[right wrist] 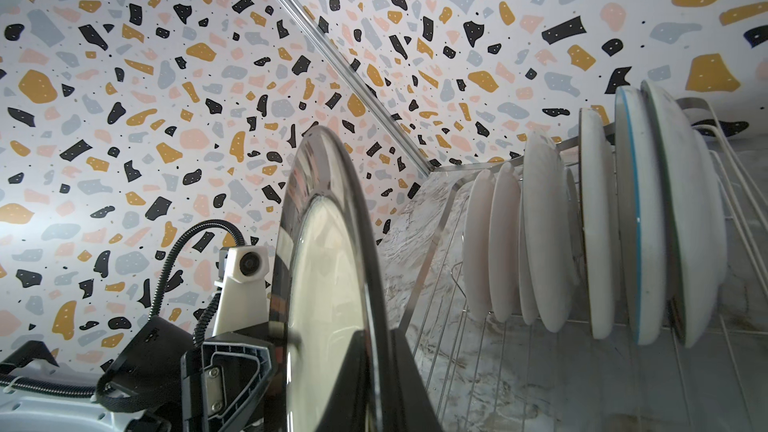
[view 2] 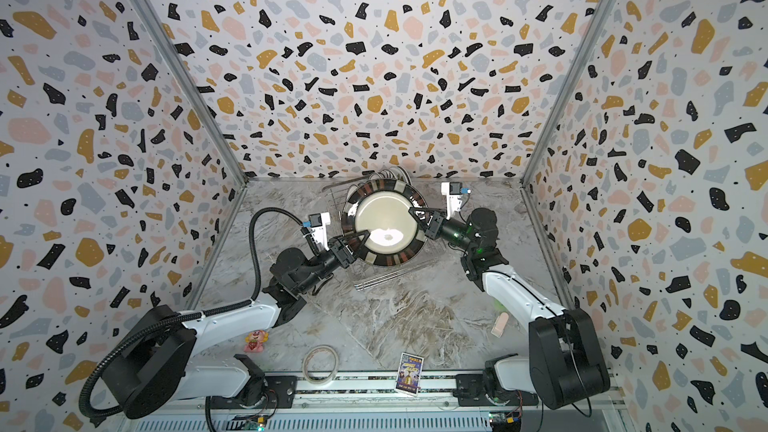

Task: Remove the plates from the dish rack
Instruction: 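Grasp the plate rim with the left gripper while the right gripper holds it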

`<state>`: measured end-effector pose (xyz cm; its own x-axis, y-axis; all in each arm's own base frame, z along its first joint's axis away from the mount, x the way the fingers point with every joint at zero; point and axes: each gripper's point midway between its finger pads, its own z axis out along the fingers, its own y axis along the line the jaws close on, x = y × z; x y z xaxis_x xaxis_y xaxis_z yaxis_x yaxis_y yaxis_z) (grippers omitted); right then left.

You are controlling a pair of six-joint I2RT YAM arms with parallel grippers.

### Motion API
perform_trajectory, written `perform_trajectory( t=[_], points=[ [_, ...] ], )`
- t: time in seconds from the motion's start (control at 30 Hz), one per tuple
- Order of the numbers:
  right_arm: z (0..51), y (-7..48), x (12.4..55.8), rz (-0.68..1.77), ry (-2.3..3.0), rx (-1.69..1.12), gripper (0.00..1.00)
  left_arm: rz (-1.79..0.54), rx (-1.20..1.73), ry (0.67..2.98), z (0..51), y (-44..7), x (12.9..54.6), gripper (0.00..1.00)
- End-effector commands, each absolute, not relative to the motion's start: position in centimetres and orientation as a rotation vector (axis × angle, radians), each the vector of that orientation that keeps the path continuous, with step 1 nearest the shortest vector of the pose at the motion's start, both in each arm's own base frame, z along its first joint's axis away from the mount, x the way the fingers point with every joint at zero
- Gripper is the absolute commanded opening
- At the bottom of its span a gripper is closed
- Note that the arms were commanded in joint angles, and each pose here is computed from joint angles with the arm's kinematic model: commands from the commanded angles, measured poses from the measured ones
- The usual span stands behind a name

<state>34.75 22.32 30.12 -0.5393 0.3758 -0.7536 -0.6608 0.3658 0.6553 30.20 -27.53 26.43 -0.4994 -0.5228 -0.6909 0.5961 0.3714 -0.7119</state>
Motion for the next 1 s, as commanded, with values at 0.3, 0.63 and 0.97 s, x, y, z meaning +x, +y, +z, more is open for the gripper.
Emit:
perform_trajectory(
  t=[0.3, 0.63, 0.97],
  points=[
    [33.7, 22.5, 34.5, 1.367, 1.519, -0.333, 0.05, -1.429, 0.056, 1.549, 27.5, -28.1, 30.1, 0.1],
    [32.9, 22.9, 34.5, 1.374, 1.531, -0.345, 0.2, -1.47, -0.017, 1.494, 29.0, -27.3, 30.2, 0.02],
    [32.4, 23.1, 34.5, 1.357, 1.54, -0.36, 0.53, -1.445, -0.112, 1.449, 30.2, -25.6, 30.5, 0.0]
  ],
)
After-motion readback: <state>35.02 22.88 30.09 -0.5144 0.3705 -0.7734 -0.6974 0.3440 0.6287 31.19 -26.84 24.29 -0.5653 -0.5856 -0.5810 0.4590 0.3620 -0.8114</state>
